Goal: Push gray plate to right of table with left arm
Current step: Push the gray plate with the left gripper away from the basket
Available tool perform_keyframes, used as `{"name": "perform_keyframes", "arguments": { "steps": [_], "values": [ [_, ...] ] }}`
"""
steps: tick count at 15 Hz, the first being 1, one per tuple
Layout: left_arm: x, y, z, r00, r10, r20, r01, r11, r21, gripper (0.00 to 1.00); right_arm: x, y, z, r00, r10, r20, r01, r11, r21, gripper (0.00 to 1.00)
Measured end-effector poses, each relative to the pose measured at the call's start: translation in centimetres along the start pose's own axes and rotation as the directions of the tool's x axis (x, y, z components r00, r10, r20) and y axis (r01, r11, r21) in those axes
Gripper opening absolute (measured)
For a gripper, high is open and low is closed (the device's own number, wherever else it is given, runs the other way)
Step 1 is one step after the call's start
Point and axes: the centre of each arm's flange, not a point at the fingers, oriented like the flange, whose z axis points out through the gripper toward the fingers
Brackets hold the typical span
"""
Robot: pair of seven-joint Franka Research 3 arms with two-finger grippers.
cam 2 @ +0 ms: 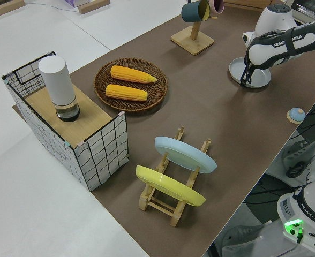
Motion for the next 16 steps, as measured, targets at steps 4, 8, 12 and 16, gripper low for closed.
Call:
{"name": "perform_keyframes", "arguments": {
  "steps": [4,8,12,16],
  "values": [
    [-0.7,2.7,0.3,0.9998,-0.02,-0.008,0.02,1.0,0.003,0.01,0.0,0.0,0.0,1.0,0.0,0.0,0.0,1.0,0.0,0.99],
    [-1.3,5.6,0.5,0.9994,-0.033,-0.009,0.033,0.999,0.025,0.01,0.0,0.0,0.0,1.0,0.0,0.0,0.0,1.0,0.0,0.99],
    [-1.5,9.1,0.8,0.9986,-0.052,0.013,0.051,0.998,0.041,0.01,0.0,0.0,0.0,1.0,0.0,0.0,0.0,1.0,0.0,0.99],
    [-2.0,11.9,1.1,0.9977,-0.066,0.014,0.065,0.997,0.04,0.01,0.0,0.0,0.0,1.0,0.0,0.0,0.0,1.0,0.0,0.99]
  ]
}}
